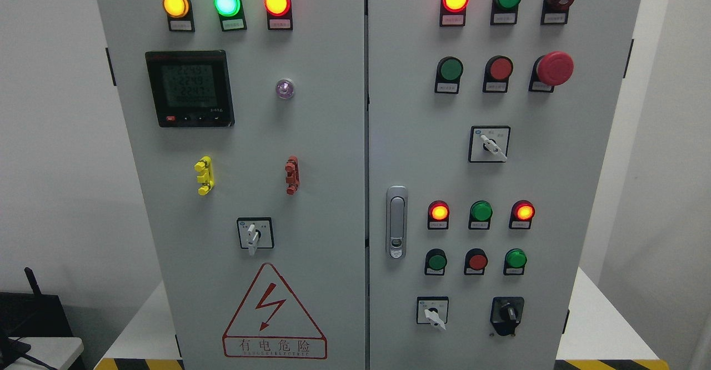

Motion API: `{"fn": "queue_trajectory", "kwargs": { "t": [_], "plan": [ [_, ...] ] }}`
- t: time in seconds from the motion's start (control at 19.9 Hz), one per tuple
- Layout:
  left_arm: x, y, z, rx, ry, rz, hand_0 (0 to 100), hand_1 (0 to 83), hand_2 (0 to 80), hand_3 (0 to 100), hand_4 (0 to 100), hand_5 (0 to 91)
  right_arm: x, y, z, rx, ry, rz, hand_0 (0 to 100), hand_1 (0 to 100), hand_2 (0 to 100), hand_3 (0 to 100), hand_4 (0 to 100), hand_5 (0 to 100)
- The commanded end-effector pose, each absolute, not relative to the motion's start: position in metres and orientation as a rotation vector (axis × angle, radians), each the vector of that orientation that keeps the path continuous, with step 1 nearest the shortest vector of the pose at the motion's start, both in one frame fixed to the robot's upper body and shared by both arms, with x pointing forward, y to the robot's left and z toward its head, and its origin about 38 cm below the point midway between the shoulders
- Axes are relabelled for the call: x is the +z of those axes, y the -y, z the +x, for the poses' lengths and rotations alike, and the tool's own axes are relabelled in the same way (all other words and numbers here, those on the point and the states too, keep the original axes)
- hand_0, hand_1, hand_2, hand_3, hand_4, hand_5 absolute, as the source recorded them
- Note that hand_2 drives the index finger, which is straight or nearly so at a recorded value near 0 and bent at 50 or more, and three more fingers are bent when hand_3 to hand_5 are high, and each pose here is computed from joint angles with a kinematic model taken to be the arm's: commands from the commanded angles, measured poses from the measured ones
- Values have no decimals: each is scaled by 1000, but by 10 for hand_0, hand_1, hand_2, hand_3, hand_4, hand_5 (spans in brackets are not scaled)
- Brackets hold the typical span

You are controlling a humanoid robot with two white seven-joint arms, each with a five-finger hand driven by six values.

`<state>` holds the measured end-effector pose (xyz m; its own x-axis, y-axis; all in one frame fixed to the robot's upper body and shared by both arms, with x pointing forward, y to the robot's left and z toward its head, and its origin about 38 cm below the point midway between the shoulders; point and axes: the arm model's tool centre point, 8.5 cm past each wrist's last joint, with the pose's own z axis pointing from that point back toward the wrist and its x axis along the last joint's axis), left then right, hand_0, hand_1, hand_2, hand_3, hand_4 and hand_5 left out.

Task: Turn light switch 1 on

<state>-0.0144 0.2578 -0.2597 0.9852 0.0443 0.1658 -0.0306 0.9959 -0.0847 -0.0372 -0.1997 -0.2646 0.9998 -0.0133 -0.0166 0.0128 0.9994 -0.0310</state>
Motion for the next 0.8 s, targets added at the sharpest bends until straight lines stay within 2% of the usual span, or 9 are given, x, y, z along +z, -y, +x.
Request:
{"fn": "queue_trajectory", "kwargs": {
  "t": [0.0,0.75],
  "plan": [
    [-261,-246,-5,37,199,-97,522,0,0,0,13,77,-265,200,-37,-21,-17,-31,120,389,0,0,0,0],
    [-261,-239,-4,66,212,-110,523,0,0,0,32,81,-265,199,-37,-21,-16,-29,120,389,0,0,0,0]
  ]
}}
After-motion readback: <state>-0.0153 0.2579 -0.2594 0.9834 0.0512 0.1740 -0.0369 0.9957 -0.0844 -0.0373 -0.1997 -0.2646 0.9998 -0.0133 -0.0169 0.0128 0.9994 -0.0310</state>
